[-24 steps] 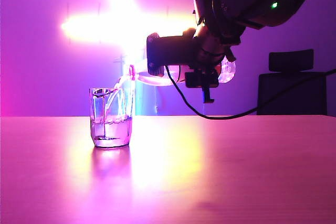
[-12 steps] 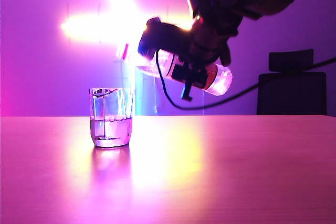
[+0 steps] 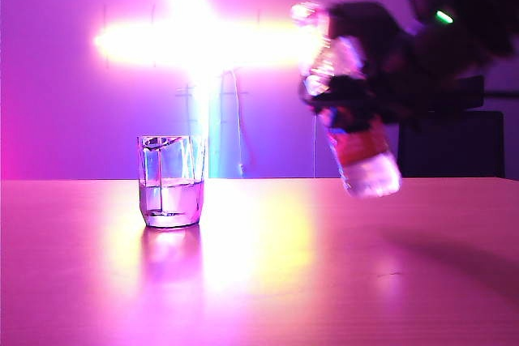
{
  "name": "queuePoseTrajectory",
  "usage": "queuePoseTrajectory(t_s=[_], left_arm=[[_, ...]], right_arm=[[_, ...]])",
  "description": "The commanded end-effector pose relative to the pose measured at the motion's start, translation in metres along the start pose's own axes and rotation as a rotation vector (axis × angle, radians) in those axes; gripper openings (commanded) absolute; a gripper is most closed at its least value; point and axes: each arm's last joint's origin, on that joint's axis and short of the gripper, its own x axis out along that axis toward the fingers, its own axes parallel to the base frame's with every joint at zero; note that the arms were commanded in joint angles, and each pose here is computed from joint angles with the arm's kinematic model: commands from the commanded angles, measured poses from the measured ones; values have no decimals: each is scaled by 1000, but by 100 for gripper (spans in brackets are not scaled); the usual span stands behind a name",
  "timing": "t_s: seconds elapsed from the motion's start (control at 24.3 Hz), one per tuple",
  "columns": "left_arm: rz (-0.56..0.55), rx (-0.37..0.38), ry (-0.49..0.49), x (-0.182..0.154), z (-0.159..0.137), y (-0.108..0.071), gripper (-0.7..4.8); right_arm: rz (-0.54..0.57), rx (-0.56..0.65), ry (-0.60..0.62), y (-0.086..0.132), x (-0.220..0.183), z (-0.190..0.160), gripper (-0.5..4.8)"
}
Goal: Pick up the mineral water bottle on the table and pour water into the mug until it's half full.
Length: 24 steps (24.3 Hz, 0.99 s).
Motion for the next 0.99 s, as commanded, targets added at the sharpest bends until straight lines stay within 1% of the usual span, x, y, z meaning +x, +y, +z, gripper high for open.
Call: queuePoseTrajectory(t_s=[0.04, 0.08, 0.16, 0.49, 0.54, 0.58, 0.62, 0.66, 0.82, 0.87, 0.95, 0.99], left_arm=[[-1, -4, -16, 0, 2, 0, -2], [-2, -4, -16, 0, 2, 0, -2], [-1, -4, -16, 0, 2, 0, -2], [-1, -4, -16, 0, 2, 0, -2], [0, -4, -16, 0, 2, 0, -2], [0, -4, -16, 0, 2, 0, -2], [1, -4, -16, 0, 2, 0, -2], [1, -4, -15, 0, 2, 0, -2], [1, -4, -16, 0, 2, 0, -2], [1, -4, -16, 0, 2, 0, -2], [1, -4, -16, 0, 2, 0, -2], [1, -4, -16, 0, 2, 0, -2]], right_arm=[[49, 203, -127, -14, -2, -5, 198], [42, 234, -154, -18, -1, -11, 198], [35, 248, -174, -22, 3, -19, 198], [67, 266, -125, -19, 13, -35, 203], [74, 266, -125, -19, 13, -35, 217], [74, 266, -126, -19, 13, -35, 247], [74, 266, -122, -19, 12, -36, 327], [74, 265, -120, -19, 12, -37, 337], [74, 268, -97, -18, 8, -44, 339], [81, 271, -89, -18, 7, -47, 358], [90, 286, -82, -18, 3, -52, 449], [90, 293, -83, -18, 0, -54, 476]])
